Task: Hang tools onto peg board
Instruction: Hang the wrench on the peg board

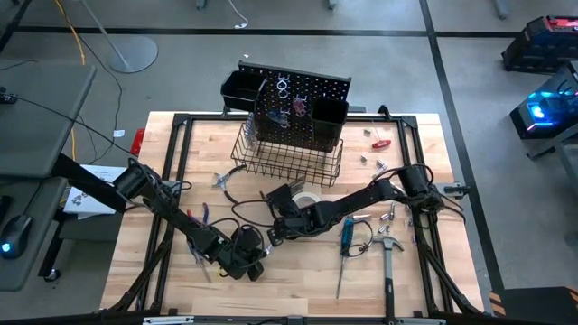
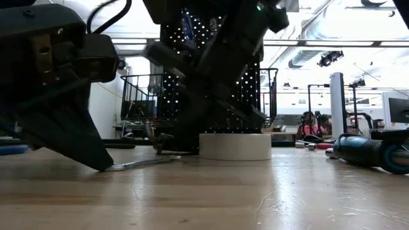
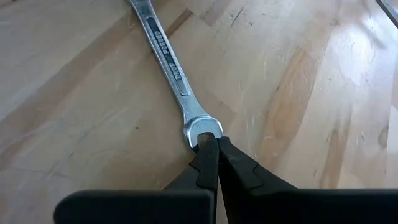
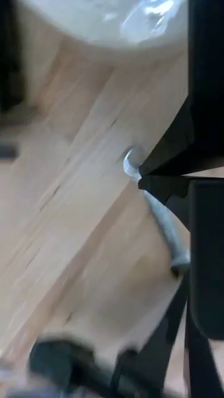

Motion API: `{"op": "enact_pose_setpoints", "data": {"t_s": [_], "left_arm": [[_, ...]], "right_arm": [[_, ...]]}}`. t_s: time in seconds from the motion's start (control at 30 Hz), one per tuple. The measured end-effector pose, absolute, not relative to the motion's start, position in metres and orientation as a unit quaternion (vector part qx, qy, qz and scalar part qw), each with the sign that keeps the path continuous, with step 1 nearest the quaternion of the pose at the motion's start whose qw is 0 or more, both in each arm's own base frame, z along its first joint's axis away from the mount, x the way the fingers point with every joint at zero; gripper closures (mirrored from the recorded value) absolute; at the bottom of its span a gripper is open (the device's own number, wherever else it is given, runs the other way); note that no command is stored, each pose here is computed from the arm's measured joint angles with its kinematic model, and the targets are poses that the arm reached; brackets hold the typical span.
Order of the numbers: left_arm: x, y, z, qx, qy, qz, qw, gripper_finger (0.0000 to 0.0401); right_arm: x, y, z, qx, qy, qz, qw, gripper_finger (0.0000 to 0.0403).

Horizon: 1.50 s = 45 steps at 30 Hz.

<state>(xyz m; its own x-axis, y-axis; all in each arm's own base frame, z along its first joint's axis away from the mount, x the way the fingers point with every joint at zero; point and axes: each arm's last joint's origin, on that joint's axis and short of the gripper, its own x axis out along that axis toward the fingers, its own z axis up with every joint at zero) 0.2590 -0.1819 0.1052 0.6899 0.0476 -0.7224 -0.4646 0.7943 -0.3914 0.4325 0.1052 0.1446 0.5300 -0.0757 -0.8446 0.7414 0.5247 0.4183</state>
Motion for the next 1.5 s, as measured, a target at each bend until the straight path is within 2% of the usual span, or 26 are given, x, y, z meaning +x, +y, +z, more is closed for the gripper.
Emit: {"op": "enact_pose_setpoints", "data": {"t_s": [0.6,0.9,1.1,1.5], "left_arm": [[0.26,-0.181,0.108,-0.293,0.365,0.145,0.872,0.0399],[0.252,-0.178,0.156,-0.252,0.337,0.083,0.903,0.0371],[0.242,-0.17,0.169,-0.209,0.322,0.115,0.916,0.037],[0.241,-0.17,0.166,-0.219,0.322,0.132,0.911,0.037]], "right_arm": [[0.433,0.102,0.137,0.399,0.428,-0.274,0.763,0.0403],[0.433,0.102,0.139,0.389,0.425,-0.272,0.771,0.0403],[0.433,0.102,0.139,0.389,0.425,-0.273,0.771,0.0403],[0.435,0.103,0.124,0.391,0.438,-0.274,0.761,0.0403]]}}
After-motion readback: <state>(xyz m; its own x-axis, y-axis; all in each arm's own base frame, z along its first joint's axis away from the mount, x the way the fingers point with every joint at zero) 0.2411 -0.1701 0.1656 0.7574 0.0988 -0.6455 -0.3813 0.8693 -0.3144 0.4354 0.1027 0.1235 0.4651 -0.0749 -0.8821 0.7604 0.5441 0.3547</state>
